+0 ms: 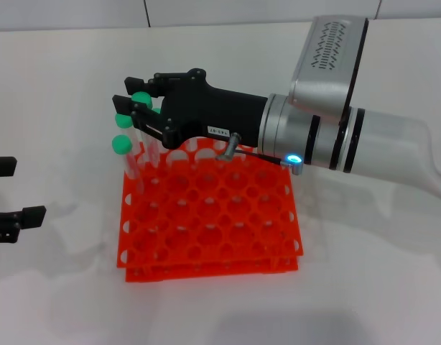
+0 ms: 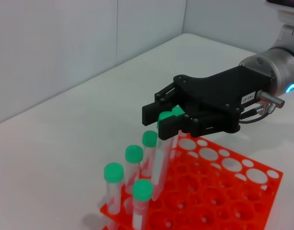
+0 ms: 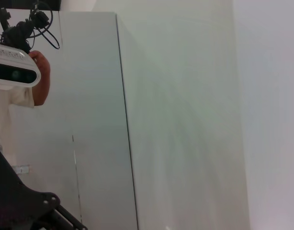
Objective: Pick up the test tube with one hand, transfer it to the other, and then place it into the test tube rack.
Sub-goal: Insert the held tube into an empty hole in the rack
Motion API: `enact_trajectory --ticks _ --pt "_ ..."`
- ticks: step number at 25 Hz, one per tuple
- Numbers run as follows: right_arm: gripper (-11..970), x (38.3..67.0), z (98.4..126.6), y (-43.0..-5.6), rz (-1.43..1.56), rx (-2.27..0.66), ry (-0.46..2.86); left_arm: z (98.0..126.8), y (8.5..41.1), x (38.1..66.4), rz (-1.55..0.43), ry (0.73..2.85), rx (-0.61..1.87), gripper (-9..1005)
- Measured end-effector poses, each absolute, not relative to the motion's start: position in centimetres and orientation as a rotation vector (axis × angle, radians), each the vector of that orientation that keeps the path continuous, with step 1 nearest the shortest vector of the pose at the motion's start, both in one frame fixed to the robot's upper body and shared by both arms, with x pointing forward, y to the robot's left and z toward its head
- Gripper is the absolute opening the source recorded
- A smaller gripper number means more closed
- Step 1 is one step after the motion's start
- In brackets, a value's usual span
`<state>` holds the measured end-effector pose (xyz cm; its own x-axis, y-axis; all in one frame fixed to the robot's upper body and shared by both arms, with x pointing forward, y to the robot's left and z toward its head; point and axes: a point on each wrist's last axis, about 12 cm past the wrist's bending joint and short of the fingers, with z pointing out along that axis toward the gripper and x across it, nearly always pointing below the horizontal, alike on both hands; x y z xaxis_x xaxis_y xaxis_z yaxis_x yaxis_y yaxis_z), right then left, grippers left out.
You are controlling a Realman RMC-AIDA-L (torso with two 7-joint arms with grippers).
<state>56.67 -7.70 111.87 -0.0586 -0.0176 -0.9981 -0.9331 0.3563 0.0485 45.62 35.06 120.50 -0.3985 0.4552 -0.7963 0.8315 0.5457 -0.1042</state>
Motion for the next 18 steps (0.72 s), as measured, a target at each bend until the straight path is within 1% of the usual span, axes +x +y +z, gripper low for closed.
enact_trajectory --ticks 18 --pt "264 56.41 111.01 -7.65 0.951 -0.924 1.457 120.49 34.73 46.17 -0.635 2.054 1.068 888"
